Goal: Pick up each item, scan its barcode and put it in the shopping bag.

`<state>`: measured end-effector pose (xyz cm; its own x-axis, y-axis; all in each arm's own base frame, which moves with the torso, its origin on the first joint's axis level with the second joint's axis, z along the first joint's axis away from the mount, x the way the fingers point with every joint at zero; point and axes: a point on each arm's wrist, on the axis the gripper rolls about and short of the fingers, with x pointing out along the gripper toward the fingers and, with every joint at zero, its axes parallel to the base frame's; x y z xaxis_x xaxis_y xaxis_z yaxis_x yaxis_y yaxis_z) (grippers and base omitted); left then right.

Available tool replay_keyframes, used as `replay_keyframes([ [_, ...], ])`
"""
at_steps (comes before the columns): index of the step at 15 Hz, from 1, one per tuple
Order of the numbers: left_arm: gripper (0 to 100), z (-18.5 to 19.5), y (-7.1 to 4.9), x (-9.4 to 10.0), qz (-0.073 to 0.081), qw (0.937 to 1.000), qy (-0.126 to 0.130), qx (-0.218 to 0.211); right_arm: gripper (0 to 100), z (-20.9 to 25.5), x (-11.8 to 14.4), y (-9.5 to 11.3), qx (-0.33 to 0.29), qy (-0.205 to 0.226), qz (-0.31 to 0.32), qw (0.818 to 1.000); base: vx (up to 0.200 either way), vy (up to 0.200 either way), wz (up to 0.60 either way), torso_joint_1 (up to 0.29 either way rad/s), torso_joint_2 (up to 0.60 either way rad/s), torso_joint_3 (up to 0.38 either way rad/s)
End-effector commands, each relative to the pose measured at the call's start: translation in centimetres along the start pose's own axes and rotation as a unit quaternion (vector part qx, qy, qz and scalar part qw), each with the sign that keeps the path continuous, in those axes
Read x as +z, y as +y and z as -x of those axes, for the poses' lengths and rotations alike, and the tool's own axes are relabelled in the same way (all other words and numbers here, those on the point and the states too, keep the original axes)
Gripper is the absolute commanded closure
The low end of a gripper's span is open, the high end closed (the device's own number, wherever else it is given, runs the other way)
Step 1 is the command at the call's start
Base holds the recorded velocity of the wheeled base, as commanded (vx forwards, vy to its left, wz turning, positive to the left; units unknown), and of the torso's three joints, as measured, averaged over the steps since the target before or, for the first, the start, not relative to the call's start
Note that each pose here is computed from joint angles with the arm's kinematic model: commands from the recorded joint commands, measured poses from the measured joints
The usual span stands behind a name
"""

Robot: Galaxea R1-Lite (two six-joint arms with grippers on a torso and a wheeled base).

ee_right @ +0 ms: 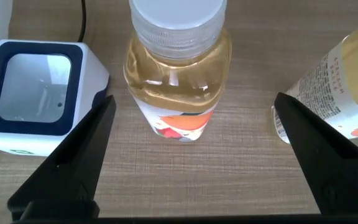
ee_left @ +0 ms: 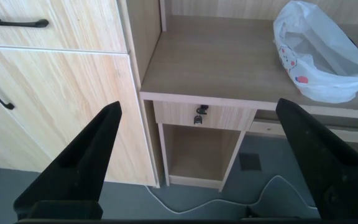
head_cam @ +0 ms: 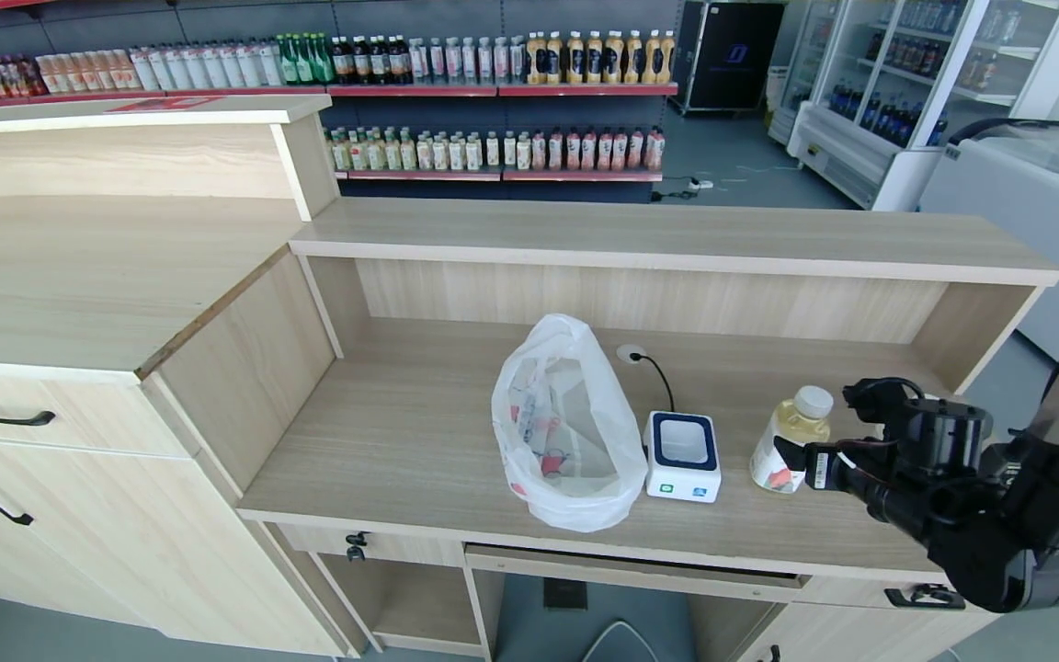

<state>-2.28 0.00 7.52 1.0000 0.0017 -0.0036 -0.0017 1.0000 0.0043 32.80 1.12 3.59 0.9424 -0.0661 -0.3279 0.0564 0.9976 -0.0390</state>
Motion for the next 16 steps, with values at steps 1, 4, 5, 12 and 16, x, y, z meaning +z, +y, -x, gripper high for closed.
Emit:
replay_keyframes([
  [1, 0, 0.0, 0.0, 0.0, 0.000, 1.0000, 0.000, 0.000, 0, -1.3, -0.9, 1.2, 0.009, 0.004, 0.006, 1.000, 0.000, 0.000, 0.00, 0.000, 0.00, 0.000],
  [4, 0, 0.0, 0.0, 0.0, 0.000, 1.0000, 0.000, 0.000, 0, -2.6, -1.2, 1.7, -0.001, -0.005, 0.000, 1.000, 0.000, 0.000, 0.00, 0.000, 0.00, 0.000],
  [5, 0, 0.0, 0.0, 0.0, 0.000, 1.0000, 0.000, 0.000, 0, -2.9, -1.2, 1.9, -0.005, -0.009, -0.007, 1.000, 0.000, 0.000, 0.00, 0.000, 0.00, 0.000],
  [12, 0, 0.0, 0.0, 0.0, 0.000, 1.0000, 0.000, 0.000, 0, -4.5, -1.6, 2.9, 0.002, -0.016, -0.014, 1.000, 0.000, 0.000, 0.00, 0.000, 0.00, 0.000],
  [16, 0, 0.0, 0.0, 0.0, 0.000, 1.0000, 0.000, 0.000, 0, -5.6, -2.0, 3.3, 0.004, -0.020, -0.014, 1.000, 0.000, 0.000, 0.00, 0.000, 0.00, 0.000],
])
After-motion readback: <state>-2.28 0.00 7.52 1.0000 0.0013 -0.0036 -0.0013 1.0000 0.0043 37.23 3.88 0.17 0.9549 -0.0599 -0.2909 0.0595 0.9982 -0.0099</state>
